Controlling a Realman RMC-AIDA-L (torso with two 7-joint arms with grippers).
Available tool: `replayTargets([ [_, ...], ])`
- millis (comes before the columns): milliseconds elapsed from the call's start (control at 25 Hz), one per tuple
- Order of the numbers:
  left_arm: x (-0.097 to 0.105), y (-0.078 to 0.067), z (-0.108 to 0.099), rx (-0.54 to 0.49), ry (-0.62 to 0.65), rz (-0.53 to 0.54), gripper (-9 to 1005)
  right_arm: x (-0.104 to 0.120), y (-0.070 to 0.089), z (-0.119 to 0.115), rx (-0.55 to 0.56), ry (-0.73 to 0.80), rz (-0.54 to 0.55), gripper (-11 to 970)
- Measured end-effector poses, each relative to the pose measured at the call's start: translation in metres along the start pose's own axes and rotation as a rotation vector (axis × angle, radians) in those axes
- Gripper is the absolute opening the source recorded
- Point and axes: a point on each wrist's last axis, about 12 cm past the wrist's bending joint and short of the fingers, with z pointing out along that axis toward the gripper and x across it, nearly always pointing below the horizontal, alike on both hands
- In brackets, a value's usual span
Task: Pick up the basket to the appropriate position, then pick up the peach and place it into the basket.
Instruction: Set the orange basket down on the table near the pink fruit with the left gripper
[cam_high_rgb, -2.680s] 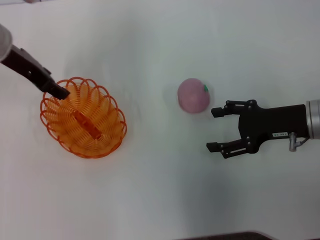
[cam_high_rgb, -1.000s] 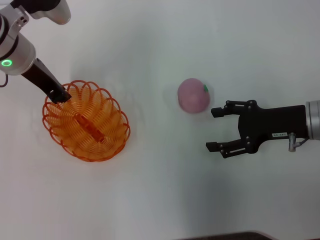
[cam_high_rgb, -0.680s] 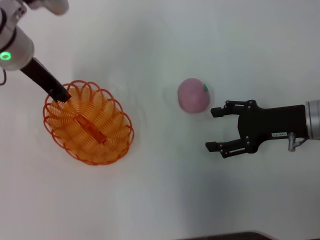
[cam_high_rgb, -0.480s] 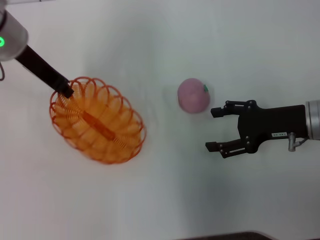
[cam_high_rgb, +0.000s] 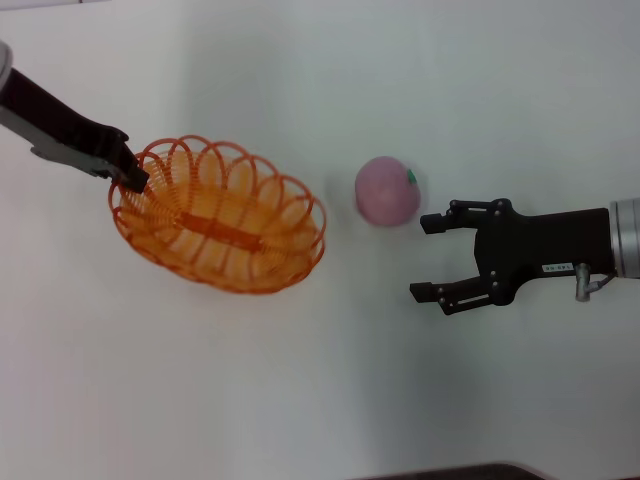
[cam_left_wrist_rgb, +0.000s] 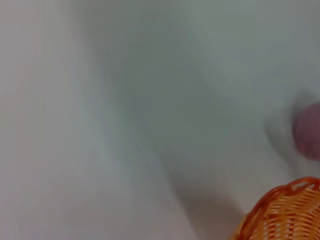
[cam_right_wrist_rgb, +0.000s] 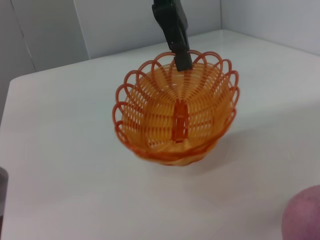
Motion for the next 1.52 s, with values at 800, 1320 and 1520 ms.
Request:
replayTargets([
  [800, 0.072, 0.014, 0.053, 0.216, -0.201, -0.423, 62, 0.0, -0.001, 0.001, 0.006, 0.002, 0.024, 940],
  [1320, 0.073, 0.021, 0.064, 0.147, -0.246, -0.462, 62, 0.002, 0.001, 0.002, 0.003, 0.008, 0.024, 939],
  [1520, 0.07, 0.02, 0.061, 0.143, -0.264, -0.455, 62, 0.002, 0.001, 0.002, 0.002, 0.007, 0.022, 939],
])
